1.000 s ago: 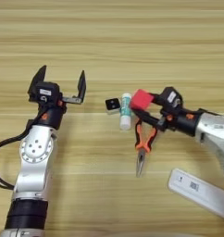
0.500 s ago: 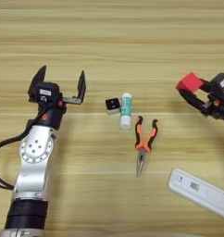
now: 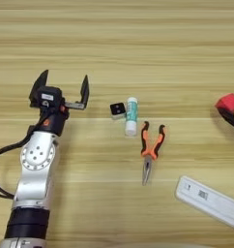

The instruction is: Move the objects on the table

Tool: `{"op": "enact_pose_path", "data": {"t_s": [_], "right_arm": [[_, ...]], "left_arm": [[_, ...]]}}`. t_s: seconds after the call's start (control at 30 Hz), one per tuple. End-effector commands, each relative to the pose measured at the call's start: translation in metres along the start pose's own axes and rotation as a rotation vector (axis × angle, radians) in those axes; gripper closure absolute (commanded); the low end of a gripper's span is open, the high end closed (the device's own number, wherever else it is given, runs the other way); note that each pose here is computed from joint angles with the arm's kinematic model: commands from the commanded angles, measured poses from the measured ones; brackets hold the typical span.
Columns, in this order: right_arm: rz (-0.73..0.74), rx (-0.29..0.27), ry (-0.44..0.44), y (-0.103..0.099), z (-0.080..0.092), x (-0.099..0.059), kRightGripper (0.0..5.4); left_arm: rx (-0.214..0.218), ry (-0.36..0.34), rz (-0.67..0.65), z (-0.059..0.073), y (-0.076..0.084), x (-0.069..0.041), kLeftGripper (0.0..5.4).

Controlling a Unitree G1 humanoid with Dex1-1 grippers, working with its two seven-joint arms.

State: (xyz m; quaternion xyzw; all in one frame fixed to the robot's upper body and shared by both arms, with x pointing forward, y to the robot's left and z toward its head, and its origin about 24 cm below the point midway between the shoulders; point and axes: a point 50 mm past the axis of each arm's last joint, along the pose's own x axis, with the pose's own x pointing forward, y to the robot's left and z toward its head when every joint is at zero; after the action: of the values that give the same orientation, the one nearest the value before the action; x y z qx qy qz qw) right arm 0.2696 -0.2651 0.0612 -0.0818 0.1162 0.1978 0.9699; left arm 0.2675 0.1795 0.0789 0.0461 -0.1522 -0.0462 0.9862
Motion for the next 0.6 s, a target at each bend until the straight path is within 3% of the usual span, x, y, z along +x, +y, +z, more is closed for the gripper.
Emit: {"op": "enact_pose_path", "data": {"t_s": [0.03, 0.6], "right_arm": [[-0.028, -0.017, 0.026, -0.011, -0.005, -0.003, 3.08], [-0.041, -0.038, 0.116, -0.017, -0.030, -0.006, 3.08]], "left_arm": [[0.010, -0.009, -0.008, 0.001, 0.001, 0.002, 0.00], [0.010, -0.012, -0.008, 0.001, 0.001, 0.002, 0.00]]}}
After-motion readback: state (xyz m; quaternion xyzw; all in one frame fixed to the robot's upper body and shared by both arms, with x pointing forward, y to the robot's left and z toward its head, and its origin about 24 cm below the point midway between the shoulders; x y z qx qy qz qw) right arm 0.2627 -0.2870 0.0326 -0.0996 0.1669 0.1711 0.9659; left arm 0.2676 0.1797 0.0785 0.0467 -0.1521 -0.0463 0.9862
